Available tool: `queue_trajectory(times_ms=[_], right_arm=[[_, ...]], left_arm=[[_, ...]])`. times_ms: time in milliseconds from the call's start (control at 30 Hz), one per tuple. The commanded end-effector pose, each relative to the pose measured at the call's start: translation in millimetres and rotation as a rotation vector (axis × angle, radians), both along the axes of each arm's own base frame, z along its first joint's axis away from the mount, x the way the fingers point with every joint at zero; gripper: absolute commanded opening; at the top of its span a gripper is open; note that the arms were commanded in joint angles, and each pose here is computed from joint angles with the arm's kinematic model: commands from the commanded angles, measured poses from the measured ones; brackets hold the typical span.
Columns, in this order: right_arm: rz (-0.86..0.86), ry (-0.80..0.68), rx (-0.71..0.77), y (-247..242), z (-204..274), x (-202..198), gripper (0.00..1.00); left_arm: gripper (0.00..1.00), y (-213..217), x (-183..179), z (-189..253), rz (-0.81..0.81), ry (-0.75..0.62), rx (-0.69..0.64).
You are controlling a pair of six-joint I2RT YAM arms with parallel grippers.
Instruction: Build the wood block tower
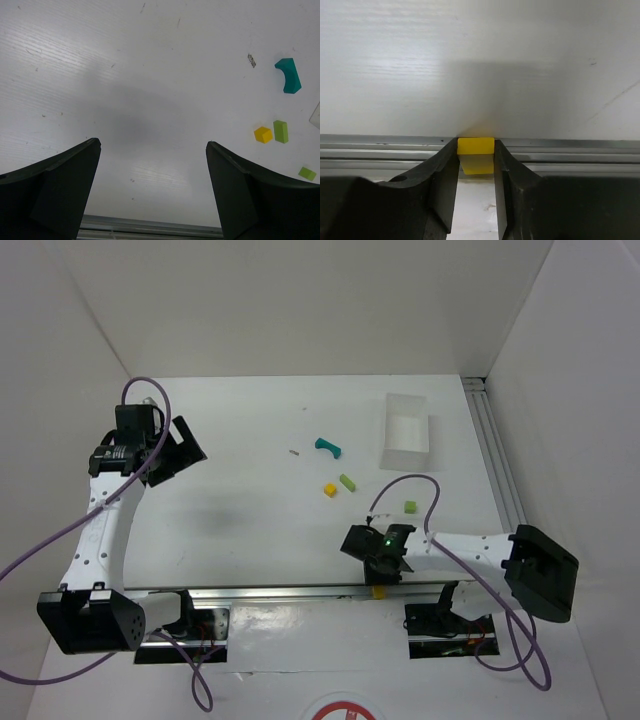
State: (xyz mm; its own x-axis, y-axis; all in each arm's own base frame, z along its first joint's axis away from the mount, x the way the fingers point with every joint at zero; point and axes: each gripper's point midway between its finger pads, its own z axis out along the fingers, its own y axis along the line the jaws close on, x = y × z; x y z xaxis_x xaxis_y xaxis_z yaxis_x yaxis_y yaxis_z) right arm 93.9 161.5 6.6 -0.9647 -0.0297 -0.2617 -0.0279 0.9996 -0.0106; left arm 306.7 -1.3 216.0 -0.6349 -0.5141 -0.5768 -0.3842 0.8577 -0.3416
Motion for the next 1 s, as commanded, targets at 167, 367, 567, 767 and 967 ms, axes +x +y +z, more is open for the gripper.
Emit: queue_trajectory(times_ms=[167, 367, 567, 767, 967], right_arm=[[-0.023, -0.227, 0.034, 14, 71, 44, 0.19], [0.032, -0.355, 0.079, 48, 101, 115, 0.19], [0.101, -0.48, 0.143, 98, 121, 212, 0.2], [0.198, -0.5, 0.158, 154, 120, 270, 0.21], [0.24, -0.439, 0.184, 185, 79, 298, 0.25]], left_arm=[[1.0, -1, 4, 4, -0.006, -0.026, 0.003], [1.0, -3, 5, 2, -0.013, -0.026, -0.005], [1.0, 1, 4, 4, -0.006, -0.034, 0.017], [1.0, 4, -1, 1, -0.001, -0.013, 0.035], [1.0, 4, -4, 2, -0.008, -0.013, 0.041]])
